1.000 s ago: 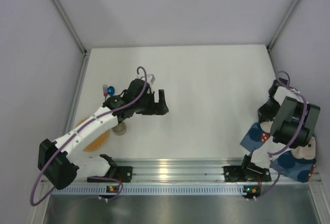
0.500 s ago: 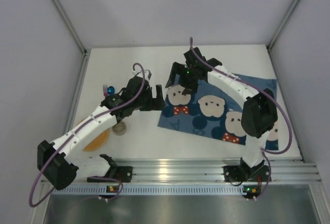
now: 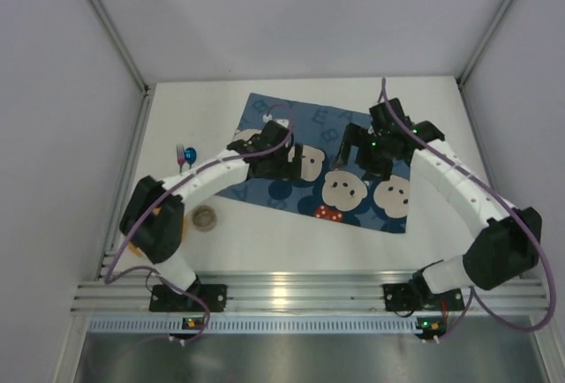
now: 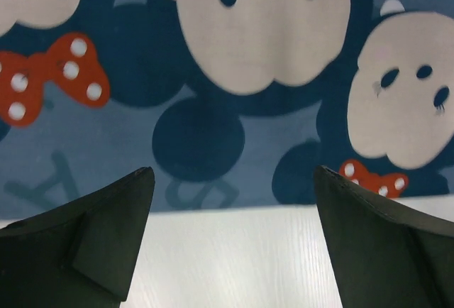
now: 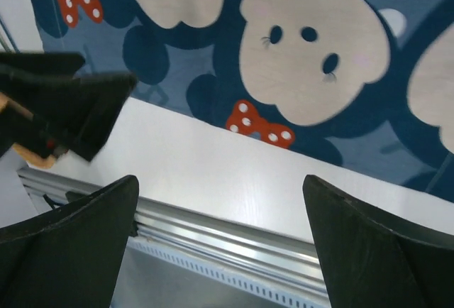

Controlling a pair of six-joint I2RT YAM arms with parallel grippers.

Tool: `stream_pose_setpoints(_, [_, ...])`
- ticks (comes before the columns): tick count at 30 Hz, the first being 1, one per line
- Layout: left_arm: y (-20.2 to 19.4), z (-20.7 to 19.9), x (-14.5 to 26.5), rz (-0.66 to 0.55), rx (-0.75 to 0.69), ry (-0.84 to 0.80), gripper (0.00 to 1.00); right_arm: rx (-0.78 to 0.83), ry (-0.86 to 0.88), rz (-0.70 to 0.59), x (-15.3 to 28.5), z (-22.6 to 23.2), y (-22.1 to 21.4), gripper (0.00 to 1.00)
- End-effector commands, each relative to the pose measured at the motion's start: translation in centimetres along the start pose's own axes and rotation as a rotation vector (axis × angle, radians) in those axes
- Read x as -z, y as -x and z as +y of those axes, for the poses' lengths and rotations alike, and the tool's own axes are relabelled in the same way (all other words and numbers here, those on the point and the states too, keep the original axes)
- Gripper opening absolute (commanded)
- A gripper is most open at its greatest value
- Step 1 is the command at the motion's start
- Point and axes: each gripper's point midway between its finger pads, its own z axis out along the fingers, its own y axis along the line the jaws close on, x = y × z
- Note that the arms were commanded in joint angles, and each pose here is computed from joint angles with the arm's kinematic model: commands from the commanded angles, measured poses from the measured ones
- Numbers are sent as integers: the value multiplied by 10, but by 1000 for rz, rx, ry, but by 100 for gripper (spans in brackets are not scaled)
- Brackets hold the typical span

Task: Set the dinner table for one person

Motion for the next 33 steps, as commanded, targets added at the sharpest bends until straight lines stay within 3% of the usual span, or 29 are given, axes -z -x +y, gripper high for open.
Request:
stream_pose_setpoints(1, [36,-9,-41,-43,-44,13,98,8,-67,-54,30,-39,-8,100])
stream_pose_setpoints(2, [57,-9,-47,-64,-17,10,98,6,-73,-57,35,-45,-12,100])
stream_pose_setpoints(6, [71,8,-89,-14,81,52,98,-3,-94,-101,59,-70,-22,100])
stream_pose_setpoints(10, [67,21,-113,9,166,102,98,-11,-123,-124,72,-92,-29,100])
stream_pose_setpoints(14, [40,38,-119,48,250,139,98,-15,-131,-118,74,-103,-35,100])
stream_pose_setpoints(25, [-50,77,-84,94,551,267,98,9,-130,-64,60,-108,-39,100])
stream_pose_setpoints(33, [-73,76,-65,99,537,277,98,23,-138,-50,54,-116,-48,100])
